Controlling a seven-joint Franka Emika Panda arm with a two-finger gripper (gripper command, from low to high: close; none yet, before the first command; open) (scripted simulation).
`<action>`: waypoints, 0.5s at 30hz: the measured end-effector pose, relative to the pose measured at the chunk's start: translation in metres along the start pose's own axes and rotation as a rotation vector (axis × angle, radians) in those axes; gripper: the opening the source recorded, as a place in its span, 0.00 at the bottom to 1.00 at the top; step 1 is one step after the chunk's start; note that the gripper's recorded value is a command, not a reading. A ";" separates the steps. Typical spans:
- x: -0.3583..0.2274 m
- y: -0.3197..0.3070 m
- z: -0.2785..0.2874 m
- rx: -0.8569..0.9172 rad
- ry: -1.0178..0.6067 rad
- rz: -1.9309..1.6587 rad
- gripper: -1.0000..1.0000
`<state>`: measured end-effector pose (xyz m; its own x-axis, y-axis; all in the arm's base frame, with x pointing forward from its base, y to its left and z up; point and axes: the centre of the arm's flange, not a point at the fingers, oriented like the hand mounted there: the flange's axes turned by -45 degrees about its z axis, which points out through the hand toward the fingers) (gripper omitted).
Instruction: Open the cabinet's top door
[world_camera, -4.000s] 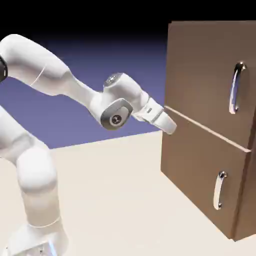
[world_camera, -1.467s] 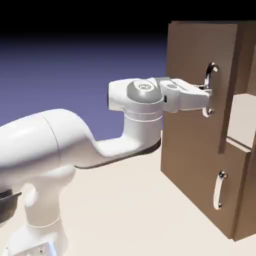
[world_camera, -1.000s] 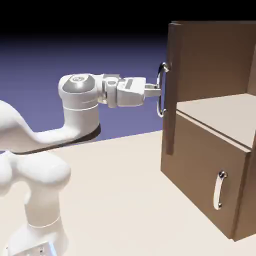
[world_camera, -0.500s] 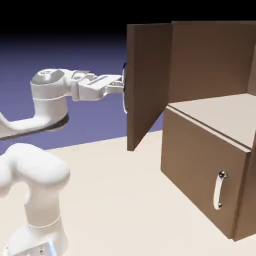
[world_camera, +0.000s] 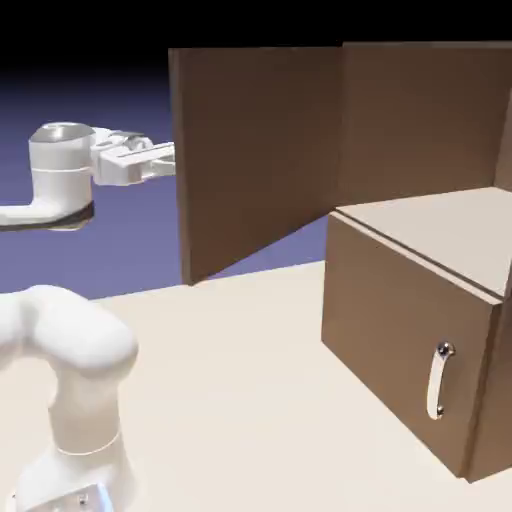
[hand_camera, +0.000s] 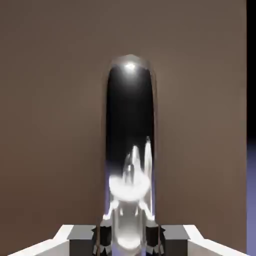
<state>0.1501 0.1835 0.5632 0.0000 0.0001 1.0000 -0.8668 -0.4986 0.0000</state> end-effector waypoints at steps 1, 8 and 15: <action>0.000 -0.003 -0.010 -0.023 0.000 0.000 0.00; 0.000 -0.033 -0.078 -0.178 0.000 0.000 0.00; 0.000 -0.065 -0.128 -0.303 0.000 0.000 0.00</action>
<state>0.1420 0.3271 0.5632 0.0000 0.0001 1.0000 -0.9762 -0.2169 0.0000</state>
